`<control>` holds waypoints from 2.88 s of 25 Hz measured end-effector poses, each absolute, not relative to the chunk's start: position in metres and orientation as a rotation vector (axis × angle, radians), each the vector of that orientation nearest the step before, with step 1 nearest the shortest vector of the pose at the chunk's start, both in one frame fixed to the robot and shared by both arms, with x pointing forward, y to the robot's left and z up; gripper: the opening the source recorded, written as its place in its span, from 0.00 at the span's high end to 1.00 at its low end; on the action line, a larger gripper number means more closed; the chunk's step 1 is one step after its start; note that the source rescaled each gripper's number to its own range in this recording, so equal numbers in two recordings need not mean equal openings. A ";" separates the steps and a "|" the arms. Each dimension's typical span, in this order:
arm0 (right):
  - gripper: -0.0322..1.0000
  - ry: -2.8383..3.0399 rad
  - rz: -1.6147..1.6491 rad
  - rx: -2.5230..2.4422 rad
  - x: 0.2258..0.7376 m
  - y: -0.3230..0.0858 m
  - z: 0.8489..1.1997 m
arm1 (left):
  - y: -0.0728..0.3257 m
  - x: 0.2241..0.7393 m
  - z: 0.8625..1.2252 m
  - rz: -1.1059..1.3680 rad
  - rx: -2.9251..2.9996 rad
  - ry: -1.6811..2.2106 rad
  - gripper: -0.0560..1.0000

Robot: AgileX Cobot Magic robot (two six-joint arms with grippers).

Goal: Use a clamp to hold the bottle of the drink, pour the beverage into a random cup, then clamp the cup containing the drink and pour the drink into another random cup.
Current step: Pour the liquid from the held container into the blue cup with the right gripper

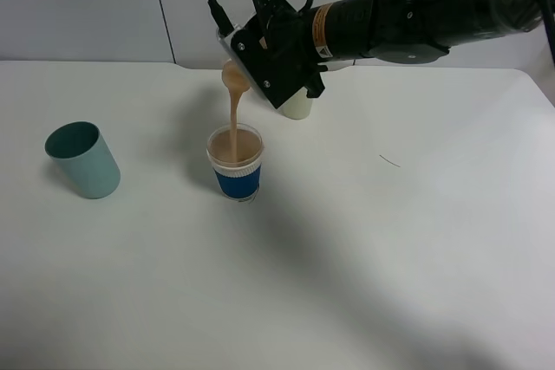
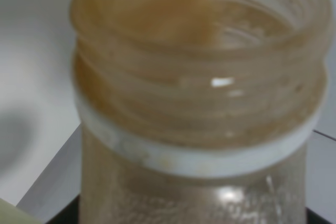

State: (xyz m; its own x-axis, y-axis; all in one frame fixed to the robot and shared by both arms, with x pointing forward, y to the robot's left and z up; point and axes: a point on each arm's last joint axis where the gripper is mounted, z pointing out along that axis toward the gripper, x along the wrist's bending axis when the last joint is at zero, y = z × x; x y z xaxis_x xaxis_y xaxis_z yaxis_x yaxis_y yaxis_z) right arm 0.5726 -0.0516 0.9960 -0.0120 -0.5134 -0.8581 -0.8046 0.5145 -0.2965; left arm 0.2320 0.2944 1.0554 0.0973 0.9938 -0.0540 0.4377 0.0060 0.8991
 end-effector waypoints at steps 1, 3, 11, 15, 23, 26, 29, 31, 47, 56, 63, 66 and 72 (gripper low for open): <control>0.97 1.670 0.333 -1.135 0.573 -0.052 0.996 | 0.294 0.232 1.055 0.857 1.556 1.460 0.00; 0.97 1.667 0.332 -1.138 0.572 -0.051 0.996 | 0.294 0.232 1.055 0.857 1.556 1.460 0.00; 0.97 1.629 0.313 -1.180 0.570 -0.047 0.997 | 0.294 0.232 1.055 0.857 1.556 1.460 0.00; 0.97 1.622 0.307 -1.181 0.570 -0.047 0.997 | 0.294 0.232 1.055 0.857 1.556 1.460 0.00; 0.97 1.625 0.312 -1.160 0.571 -0.047 0.998 | 0.294 0.232 1.055 0.857 1.556 1.460 0.00; 0.97 1.637 0.318 -1.140 0.571 -0.048 0.998 | 0.294 0.232 1.055 0.857 1.556 1.460 0.00; 0.97 1.639 0.318 -1.138 0.572 -0.048 0.998 | 0.294 0.232 1.055 0.857 1.556 1.460 0.00; 0.97 1.641 0.314 -1.139 0.572 -0.048 0.998 | 0.294 0.232 1.055 0.857 1.556 1.460 0.00; 0.97 1.576 0.242 -1.217 0.572 -0.048 0.998 | 0.294 0.232 1.055 0.857 1.556 1.460 0.00; 0.97 1.550 0.217 -1.247 0.572 -0.048 0.998 | 0.294 0.232 1.055 0.857 1.556 1.460 0.00; 0.97 1.546 0.213 -1.252 0.572 -0.048 0.998 | 0.294 0.232 1.055 0.857 1.556 1.460 0.00; 0.97 1.522 0.200 -1.278 0.570 -0.046 0.998 | 0.294 0.232 1.055 0.857 1.556 1.460 0.00; 0.97 1.504 0.188 -1.295 0.570 -0.045 0.999 | 0.294 0.232 1.055 0.857 1.556 1.460 0.00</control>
State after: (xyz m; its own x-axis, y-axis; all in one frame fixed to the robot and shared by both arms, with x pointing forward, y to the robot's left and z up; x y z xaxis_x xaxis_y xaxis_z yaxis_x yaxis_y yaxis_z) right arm 0.5696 -0.0448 0.9987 0.1844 -0.6052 -0.7744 -0.7772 0.3925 -0.4918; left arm 0.2320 0.2944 1.0554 0.0973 0.9938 -0.0540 0.4377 0.0060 0.8991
